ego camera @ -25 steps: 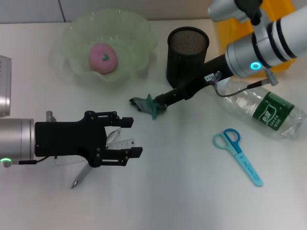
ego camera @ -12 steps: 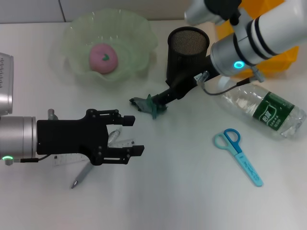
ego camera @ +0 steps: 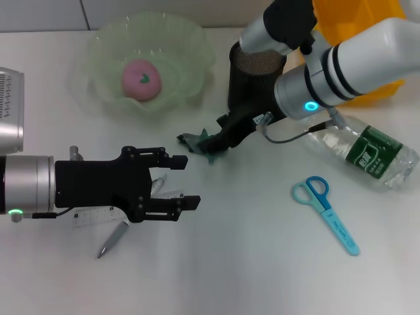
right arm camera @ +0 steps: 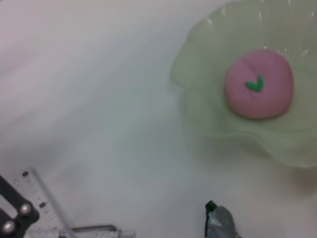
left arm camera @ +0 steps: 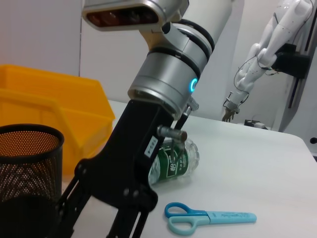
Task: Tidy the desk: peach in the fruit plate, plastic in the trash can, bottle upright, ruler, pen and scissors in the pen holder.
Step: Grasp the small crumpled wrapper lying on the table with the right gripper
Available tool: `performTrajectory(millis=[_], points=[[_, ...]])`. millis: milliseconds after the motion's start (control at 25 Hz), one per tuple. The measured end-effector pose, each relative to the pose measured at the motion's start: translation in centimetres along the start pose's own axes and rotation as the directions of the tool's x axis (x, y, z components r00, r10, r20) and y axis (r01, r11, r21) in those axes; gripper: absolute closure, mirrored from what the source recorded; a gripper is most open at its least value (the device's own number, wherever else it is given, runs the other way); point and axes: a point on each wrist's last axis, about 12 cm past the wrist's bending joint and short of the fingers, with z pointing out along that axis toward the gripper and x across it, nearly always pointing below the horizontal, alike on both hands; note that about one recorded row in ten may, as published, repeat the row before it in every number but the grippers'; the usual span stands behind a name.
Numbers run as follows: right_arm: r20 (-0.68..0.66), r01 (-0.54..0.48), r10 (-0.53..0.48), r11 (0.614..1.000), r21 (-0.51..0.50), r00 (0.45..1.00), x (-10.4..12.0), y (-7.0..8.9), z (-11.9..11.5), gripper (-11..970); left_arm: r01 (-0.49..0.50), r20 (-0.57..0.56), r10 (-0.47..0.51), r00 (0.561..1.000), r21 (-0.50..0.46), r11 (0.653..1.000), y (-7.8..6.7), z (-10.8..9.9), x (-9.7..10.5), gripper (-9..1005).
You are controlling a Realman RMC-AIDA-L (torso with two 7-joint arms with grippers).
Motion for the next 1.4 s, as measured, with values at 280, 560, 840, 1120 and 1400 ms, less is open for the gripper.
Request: performTrajectory(millis=[280,560,840,1120,1400], points=[[0.009,-0.02,0.02,1.0,0.009,1.0,0.3,0.0,0.5,216,0.0,-0.005,0.0,1.0,-0.012,1.0,0.2,0.0,0.0,250],[0.006,-0.01,0.01,1.0,0.018,1.0,0.3,0.3,1.1,216,-0.003,-0.008,0.003,1.0,-0.018,1.0,0.3,0.0,0.0,251],[0.006,-0.013,0.013,1.0,0.019,1.0,0.3,0.4,1.3,216,-0.004,-0.009,0.004,1.0,-0.02,1.0,0.4,0.1,-0.1,251],[0.006,-0.016,0.015,0.999,0.03,1.0,0.5,0.3,1.5,216,-0.006,-0.012,0.005,1.0,-0.028,1.0,0.6,0.2,-0.1,251],[-0.003,-0.008,0.008,1.0,0.027,1.0,0.6,0.5,1.7,223,-0.008,-0.015,0.008,1.0,-0.026,1.0,0.6,0.3,-0.2,252]])
